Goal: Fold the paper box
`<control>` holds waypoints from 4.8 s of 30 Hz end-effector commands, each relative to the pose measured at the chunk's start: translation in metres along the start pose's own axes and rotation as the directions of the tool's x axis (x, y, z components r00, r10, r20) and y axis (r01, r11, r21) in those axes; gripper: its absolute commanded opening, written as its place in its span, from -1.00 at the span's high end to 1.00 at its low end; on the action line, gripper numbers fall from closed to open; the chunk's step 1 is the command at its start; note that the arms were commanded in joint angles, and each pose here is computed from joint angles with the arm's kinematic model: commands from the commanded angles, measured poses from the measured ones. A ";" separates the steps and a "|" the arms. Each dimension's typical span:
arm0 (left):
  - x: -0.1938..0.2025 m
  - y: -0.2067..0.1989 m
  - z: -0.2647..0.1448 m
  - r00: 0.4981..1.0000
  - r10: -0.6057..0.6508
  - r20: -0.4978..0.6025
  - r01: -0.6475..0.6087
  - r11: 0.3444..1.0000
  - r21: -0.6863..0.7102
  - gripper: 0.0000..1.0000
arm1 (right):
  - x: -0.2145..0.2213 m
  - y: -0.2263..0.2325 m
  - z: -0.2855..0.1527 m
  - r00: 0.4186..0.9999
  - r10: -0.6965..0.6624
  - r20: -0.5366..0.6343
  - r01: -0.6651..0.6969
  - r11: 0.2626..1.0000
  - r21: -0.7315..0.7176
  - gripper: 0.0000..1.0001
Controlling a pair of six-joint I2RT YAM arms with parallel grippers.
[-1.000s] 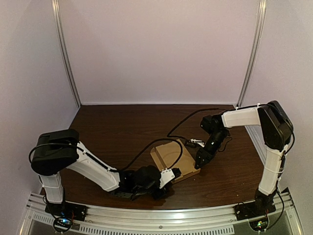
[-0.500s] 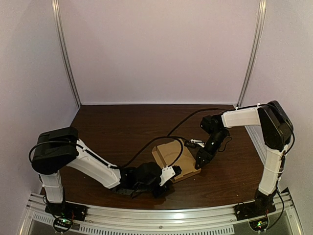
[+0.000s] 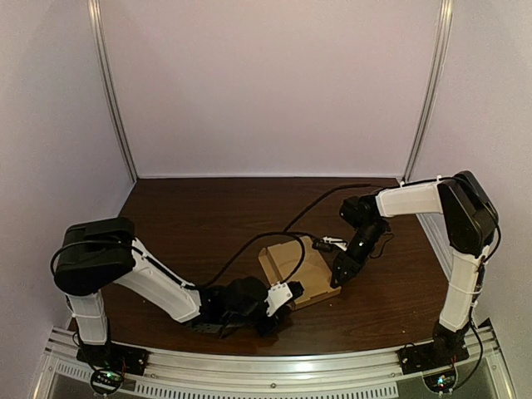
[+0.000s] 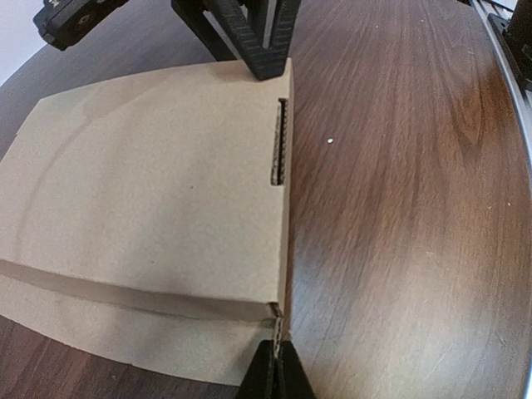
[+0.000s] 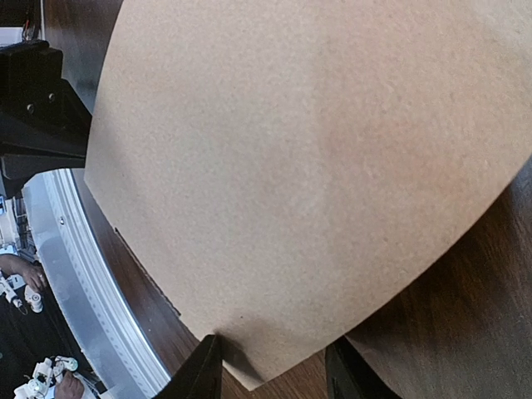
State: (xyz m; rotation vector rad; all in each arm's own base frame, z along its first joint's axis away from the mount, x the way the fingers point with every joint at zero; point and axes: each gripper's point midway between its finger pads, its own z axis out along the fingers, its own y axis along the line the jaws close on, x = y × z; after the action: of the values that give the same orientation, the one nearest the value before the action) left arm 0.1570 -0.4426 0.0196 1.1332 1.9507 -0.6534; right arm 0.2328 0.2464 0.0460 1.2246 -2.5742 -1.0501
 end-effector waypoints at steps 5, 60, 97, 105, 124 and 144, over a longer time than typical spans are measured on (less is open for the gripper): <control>-0.009 0.007 -0.009 0.993 0.005 0.121 -0.009 0.999 0.031 0.93 | 0.007 -0.004 0.010 0.999 -0.021 -0.041 0.022 1.000 0.009 0.16; -0.036 0.013 0.003 0.986 0.081 -0.143 -0.082 0.997 0.002 0.95 | -0.012 0.060 0.004 0.992 -0.127 0.003 0.126 0.979 -0.158 0.16; -0.051 -0.002 0.013 0.897 0.270 -0.351 -0.294 0.956 -0.015 0.95 | -0.015 0.051 0.011 0.999 -0.039 -0.018 0.035 0.985 -0.167 0.14; -0.044 -0.005 0.010 0.860 0.325 -0.393 -0.337 0.941 0.038 0.95 | -0.010 0.038 0.005 1.000 0.008 -0.022 -0.011 0.989 -0.150 0.08; -0.035 0.000 0.027 0.804 0.390 -0.449 -0.413 0.909 0.050 0.88 | -0.003 0.000 -0.009 0.995 0.098 0.000 -0.097 0.993 -0.073 0.01; -0.058 0.006 0.000 0.825 0.377 -0.421 -0.414 0.910 0.005 0.63 | 0.001 -0.008 -0.009 0.994 0.111 -0.003 -0.111 0.992 -0.054 0.02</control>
State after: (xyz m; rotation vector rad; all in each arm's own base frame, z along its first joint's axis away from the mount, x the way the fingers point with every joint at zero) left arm 0.1763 -0.4618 0.0399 1.7147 2.0213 -0.0633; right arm 0.2423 0.2390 0.0549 1.0851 -2.5676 -1.0986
